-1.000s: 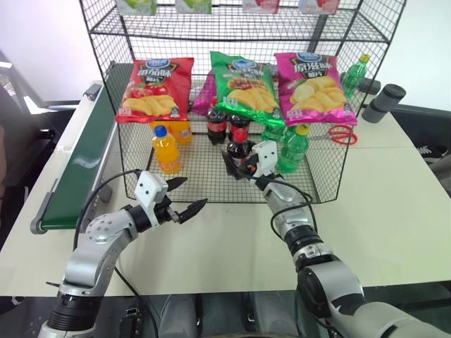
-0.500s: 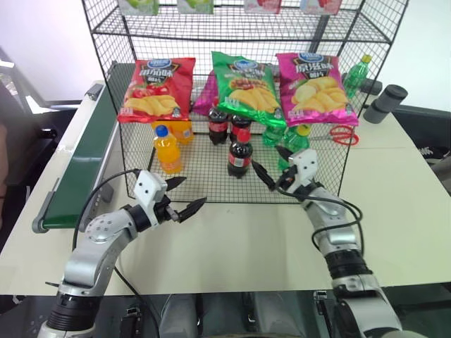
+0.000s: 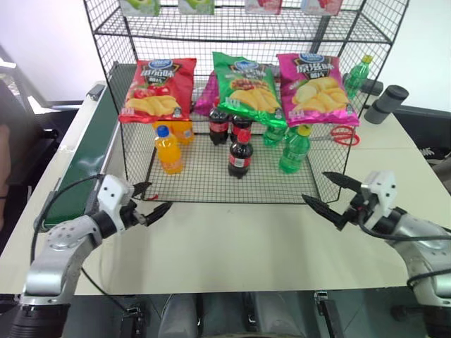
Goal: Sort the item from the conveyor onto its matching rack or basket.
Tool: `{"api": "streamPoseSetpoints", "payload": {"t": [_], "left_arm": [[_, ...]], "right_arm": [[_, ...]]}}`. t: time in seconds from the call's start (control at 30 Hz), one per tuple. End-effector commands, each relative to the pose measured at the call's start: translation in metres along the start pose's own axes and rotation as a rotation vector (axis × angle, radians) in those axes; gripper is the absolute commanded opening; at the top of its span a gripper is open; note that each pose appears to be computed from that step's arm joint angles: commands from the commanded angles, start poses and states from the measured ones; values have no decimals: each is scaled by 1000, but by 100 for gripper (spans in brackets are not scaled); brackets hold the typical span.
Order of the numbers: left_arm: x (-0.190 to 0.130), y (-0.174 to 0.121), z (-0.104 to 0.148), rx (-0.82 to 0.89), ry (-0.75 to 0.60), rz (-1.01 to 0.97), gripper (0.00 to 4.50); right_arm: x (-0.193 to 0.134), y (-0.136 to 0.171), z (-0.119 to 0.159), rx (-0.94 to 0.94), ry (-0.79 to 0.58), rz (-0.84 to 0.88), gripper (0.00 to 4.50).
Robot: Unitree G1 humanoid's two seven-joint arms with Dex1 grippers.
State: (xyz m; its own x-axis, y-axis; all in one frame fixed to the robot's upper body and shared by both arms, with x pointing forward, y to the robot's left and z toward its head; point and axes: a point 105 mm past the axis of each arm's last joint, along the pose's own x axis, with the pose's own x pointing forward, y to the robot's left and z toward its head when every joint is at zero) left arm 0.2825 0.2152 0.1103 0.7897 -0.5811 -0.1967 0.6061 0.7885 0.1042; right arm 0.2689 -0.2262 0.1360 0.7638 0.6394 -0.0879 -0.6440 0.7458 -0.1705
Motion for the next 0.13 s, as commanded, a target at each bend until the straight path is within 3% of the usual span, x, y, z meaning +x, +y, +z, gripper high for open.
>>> {"api": "streamPoseSetpoints", "payload": {"t": [0.03, 0.13], "left_arm": [[-4, 5, 9, 27, -36, 5, 450], [-4, 3, 10, 28, -46, -8, 450]], "right_arm": [[-4, -5, 11, -28, -26, -15, 446], [-4, -5, 8, -23, -25, -17, 446]]}}
